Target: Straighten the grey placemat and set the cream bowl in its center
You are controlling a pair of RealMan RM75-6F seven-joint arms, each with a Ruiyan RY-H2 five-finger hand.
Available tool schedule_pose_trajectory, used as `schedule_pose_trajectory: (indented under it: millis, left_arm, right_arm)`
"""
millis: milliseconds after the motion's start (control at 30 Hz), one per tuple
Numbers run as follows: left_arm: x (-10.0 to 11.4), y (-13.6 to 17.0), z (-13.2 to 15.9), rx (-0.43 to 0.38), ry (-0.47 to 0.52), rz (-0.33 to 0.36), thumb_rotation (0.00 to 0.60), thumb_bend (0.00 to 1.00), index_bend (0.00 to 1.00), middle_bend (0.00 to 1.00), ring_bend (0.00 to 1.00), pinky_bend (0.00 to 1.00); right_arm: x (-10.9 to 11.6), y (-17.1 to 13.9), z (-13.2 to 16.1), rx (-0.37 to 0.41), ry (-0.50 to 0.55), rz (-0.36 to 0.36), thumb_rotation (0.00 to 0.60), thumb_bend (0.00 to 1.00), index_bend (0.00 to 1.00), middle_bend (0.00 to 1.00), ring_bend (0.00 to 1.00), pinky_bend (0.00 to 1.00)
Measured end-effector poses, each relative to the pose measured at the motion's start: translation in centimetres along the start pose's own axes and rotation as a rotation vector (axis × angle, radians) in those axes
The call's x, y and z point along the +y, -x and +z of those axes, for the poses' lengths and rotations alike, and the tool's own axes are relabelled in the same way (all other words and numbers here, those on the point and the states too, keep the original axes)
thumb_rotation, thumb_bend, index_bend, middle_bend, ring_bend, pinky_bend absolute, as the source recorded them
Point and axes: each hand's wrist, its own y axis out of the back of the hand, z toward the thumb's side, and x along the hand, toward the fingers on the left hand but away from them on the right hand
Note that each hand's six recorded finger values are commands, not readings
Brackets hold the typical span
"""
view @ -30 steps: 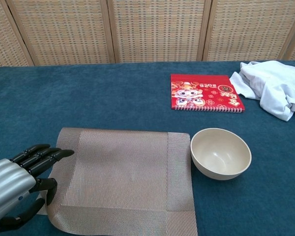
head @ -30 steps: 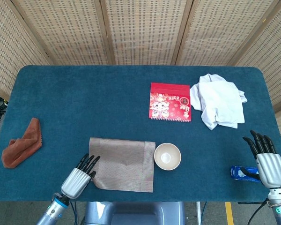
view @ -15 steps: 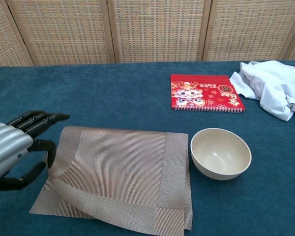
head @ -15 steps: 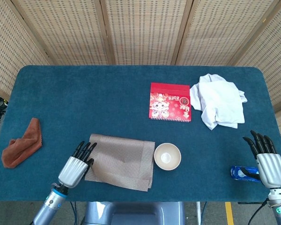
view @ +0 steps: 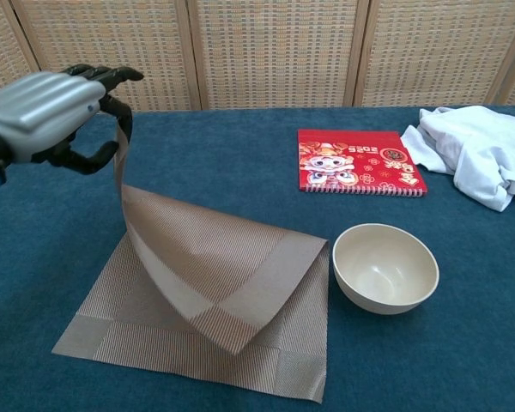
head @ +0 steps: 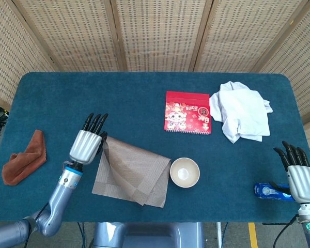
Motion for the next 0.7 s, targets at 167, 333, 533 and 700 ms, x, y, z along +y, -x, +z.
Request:
schedule_pose_trajectory:
  millis: [167,333,533,700]
  left_arm:
    - [0.1,-3.8,0.0,0.03,-0.037,-0.011,0.6,0.55,0.6,0.0,0.0,0.0]
    - [-0.8,-7.3,0.1,0.076,-0.079,-0.031,0.6,0.56,0.6,0.0,0.0,0.0]
    - [-1.7,-10.3,0.3,0.15,-0.115,-0.032,0.6,0.57,0.62,0.0,0.0,0.0]
    - [-2.2,-12.2,0.4,0.197,-0.144,-0.03,0.6,0.57,0.61,0.0,0.0,0.0]
  right_arm:
    - [0.0,0.5,-0.6,-0.023,-0.005,-0.007,0.6,0.27,0.16,0.0,0.0,0.0]
    - [0.0,0.9,-1.1,-0.043,-0.008,-0.009,0.6,0.27,0.16,0.0,0.0,0.0]
    - [-0.2,1.3,-1.6,-0.065,-0.016,-0.008,0.6,0.27,0.16,0.0,0.0,0.0]
    - [-0.4,1.5,-1.8,-0.074,-0.022,-0.003,0.6,0.27,0.16,0.0,0.0,0.0]
